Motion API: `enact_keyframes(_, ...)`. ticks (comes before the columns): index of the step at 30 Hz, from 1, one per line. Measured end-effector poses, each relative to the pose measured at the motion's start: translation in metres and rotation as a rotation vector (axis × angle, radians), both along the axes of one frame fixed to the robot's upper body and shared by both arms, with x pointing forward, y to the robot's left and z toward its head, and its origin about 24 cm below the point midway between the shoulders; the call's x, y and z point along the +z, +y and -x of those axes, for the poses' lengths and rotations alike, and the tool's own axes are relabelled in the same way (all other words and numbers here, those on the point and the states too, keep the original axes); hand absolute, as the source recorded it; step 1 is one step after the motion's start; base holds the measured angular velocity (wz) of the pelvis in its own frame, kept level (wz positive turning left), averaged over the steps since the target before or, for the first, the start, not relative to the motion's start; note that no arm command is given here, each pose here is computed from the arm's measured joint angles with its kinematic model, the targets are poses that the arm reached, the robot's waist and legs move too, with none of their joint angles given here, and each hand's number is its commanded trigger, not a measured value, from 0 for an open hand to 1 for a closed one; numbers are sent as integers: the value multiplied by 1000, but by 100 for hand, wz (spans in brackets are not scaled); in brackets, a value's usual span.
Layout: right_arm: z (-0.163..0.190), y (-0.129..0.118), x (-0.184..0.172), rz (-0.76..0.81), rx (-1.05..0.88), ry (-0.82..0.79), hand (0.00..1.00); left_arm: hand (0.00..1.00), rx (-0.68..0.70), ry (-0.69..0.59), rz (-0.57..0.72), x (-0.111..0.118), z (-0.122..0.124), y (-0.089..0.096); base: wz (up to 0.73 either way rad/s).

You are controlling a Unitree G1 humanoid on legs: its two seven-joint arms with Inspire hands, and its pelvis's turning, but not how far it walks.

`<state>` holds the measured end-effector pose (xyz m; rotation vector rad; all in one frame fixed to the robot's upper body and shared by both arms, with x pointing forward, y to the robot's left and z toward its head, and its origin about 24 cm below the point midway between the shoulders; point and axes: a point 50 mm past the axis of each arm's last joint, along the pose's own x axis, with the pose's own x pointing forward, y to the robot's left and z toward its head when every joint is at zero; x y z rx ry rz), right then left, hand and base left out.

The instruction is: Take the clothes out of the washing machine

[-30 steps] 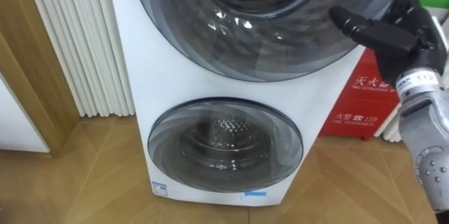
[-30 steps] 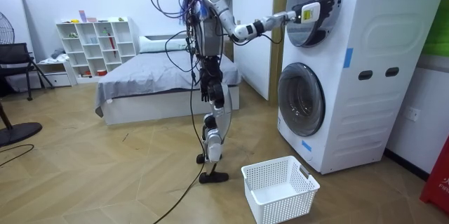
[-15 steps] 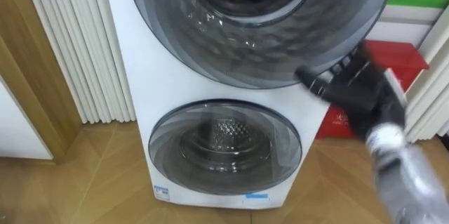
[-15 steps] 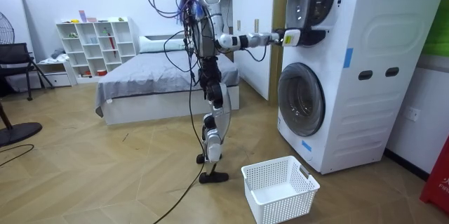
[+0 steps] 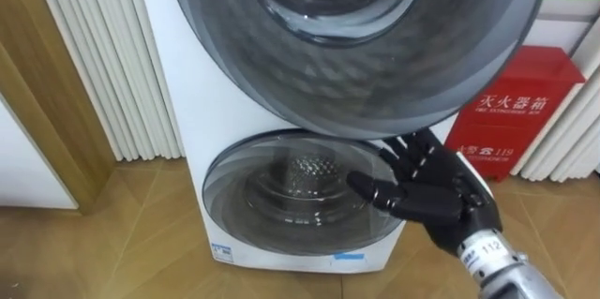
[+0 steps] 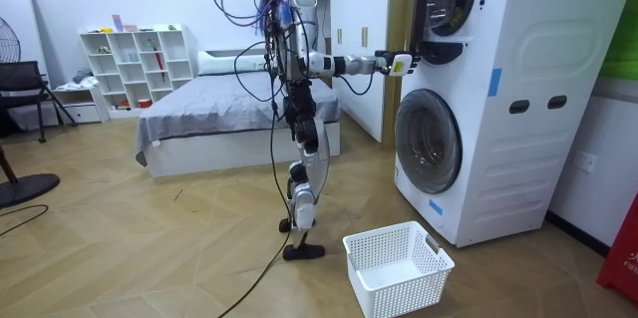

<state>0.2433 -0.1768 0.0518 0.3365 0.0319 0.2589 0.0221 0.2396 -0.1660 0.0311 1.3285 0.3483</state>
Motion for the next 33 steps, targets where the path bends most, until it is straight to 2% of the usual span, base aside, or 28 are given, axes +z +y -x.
enact_keyframes(12, 1, 2, 28, 8, 34, -104, 0, 0, -2, -5, -1, 0, 3, 1, -2)
enact_keyframes(17, 6, -7, 76, 37, 1, -310, 0, 0, 13, -5, 4, 0, 4, 3, -6)
enact_keyframes(22, 9, -1, 117, 36, 27, -500, 0, 0, 12, -3, -2, 0, 3, 5, -4)
enact_keyframes(29, 7, 12, 153, 31, 90, -671, 0, 0, -7, -7, -20, 1, 1, 9, -8)
enact_keyframes(33, 11, 21, 159, 34, 150, -719, 0, 0, -13, -6, -31, 2, 1, 12, -1)
